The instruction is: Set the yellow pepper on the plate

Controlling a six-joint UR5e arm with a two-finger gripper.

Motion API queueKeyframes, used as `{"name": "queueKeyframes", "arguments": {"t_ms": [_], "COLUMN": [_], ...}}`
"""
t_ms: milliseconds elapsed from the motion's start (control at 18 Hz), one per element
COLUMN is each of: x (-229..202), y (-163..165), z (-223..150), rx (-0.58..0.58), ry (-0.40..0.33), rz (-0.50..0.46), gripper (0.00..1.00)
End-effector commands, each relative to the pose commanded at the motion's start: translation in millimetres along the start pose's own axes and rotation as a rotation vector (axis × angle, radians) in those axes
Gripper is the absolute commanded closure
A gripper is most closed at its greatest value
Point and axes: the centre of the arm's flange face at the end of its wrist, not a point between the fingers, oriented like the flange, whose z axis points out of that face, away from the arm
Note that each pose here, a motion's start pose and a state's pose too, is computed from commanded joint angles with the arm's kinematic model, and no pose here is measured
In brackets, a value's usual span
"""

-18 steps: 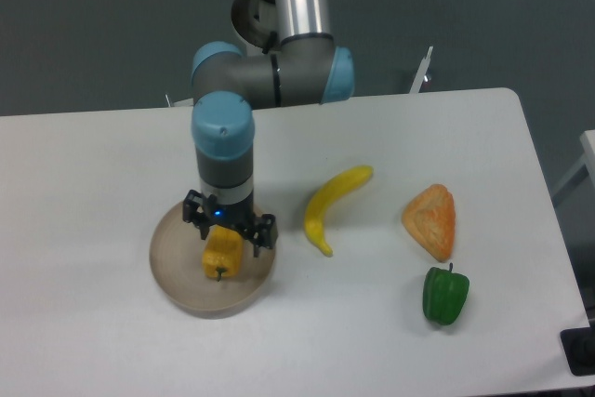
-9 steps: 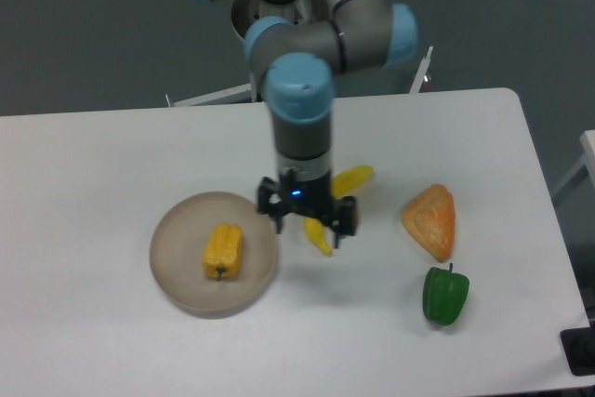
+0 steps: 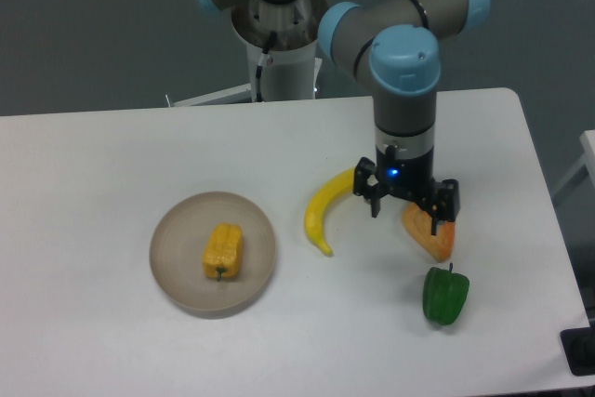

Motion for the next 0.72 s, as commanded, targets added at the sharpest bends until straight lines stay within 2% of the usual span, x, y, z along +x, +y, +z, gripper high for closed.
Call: {"name": "queueKeyframes", "arguments": {"t_ms": [722], "x": [-2.2], "y": [-4.5], "z": [5.9], "rx": [0.007], "ry": [-0.014], "rz": [0.004], "gripper": [0.0]}}
